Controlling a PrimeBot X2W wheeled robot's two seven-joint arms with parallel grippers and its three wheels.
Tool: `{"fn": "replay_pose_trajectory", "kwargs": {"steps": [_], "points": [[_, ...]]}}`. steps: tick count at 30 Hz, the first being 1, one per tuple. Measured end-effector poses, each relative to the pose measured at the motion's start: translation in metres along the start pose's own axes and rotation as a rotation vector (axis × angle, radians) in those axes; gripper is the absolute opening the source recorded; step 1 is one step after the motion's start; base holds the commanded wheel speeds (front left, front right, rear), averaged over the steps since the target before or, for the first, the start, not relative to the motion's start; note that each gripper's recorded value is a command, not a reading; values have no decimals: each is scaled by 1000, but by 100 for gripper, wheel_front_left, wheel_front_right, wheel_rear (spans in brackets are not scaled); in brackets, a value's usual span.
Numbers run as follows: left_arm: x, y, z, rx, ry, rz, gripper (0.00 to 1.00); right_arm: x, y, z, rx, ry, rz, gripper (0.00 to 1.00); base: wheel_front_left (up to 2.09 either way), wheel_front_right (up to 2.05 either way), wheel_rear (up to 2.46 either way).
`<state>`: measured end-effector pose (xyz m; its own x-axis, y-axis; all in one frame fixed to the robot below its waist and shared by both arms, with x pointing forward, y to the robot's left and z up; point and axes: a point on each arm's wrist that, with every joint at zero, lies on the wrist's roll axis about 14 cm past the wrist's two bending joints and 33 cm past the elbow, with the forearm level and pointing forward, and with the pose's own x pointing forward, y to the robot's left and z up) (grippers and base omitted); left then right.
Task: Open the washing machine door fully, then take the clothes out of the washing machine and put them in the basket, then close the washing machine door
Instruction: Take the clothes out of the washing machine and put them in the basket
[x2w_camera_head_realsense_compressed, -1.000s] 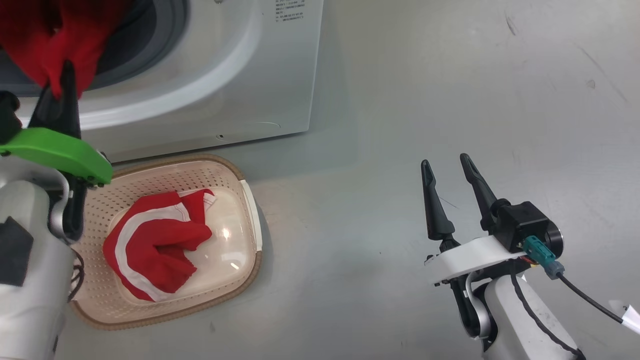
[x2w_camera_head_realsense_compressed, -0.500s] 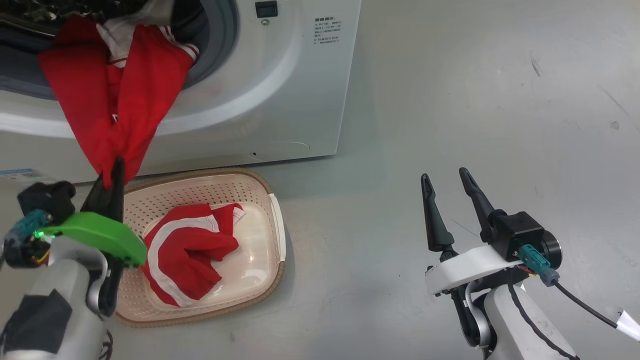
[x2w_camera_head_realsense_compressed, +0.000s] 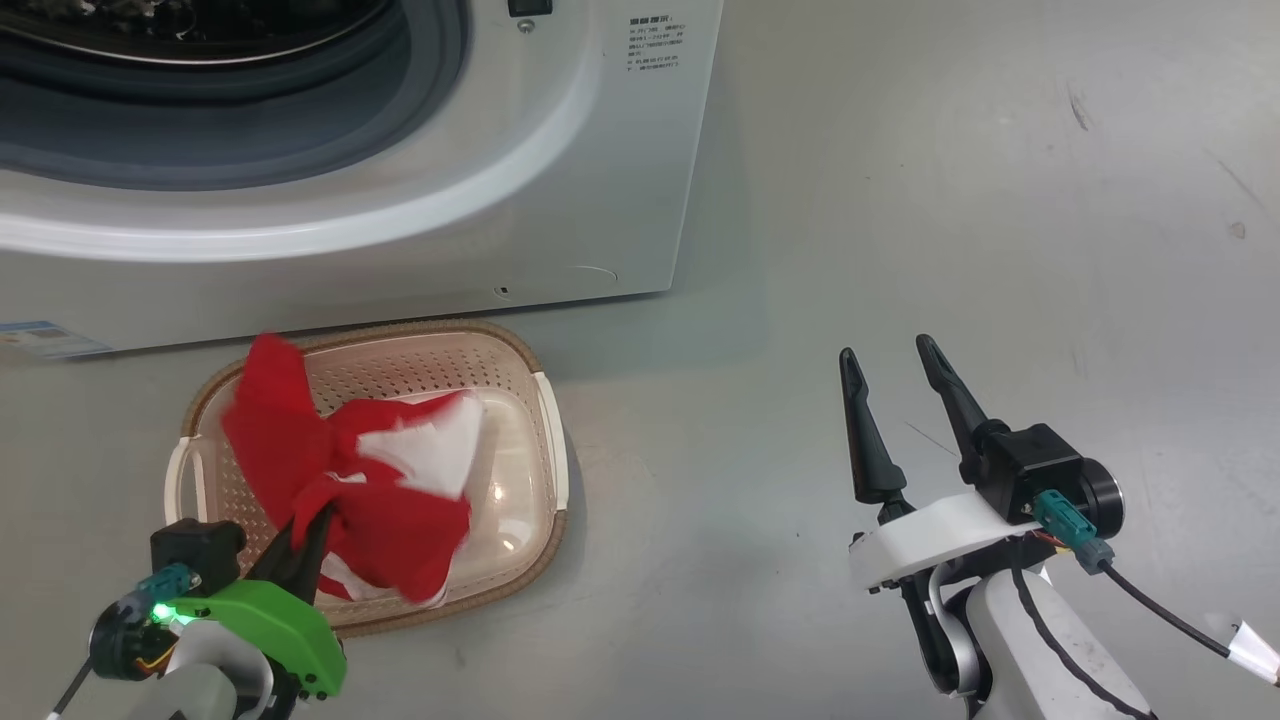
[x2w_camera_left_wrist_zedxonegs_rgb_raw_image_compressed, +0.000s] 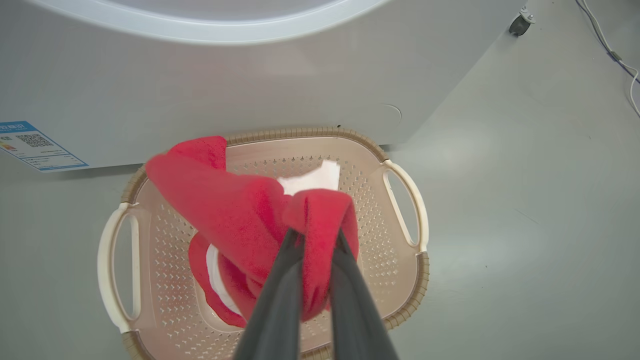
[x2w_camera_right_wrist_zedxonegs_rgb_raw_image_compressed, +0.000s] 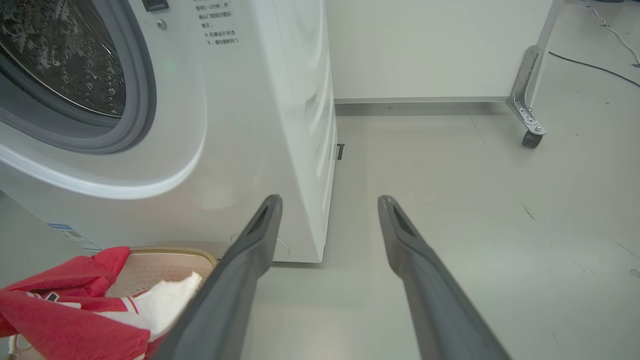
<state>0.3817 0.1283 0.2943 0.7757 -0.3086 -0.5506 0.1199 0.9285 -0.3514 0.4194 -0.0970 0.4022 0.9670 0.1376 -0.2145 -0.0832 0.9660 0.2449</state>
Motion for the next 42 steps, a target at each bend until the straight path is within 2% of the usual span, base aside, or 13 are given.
{"fn": "replay_pose_trajectory", "kwargs": {"steps": [12, 23, 41, 42], "points": [[15, 32, -13, 27, 69, 45, 0, 7, -8, -21, 0, 51, -16, 100, 0, 0, 0], [41, 46, -32, 8, 133, 54, 0, 19, -20, -42, 6, 94, -41, 100, 0, 0, 0], [92, 62, -62, 33, 214, 24, 0, 34, -38, -77, 17, 162, -75, 100, 0, 0, 0], [93, 63, -65, 33, 221, 23, 7, 34, -40, -79, 15, 167, -80, 100, 0, 0, 0]]}}
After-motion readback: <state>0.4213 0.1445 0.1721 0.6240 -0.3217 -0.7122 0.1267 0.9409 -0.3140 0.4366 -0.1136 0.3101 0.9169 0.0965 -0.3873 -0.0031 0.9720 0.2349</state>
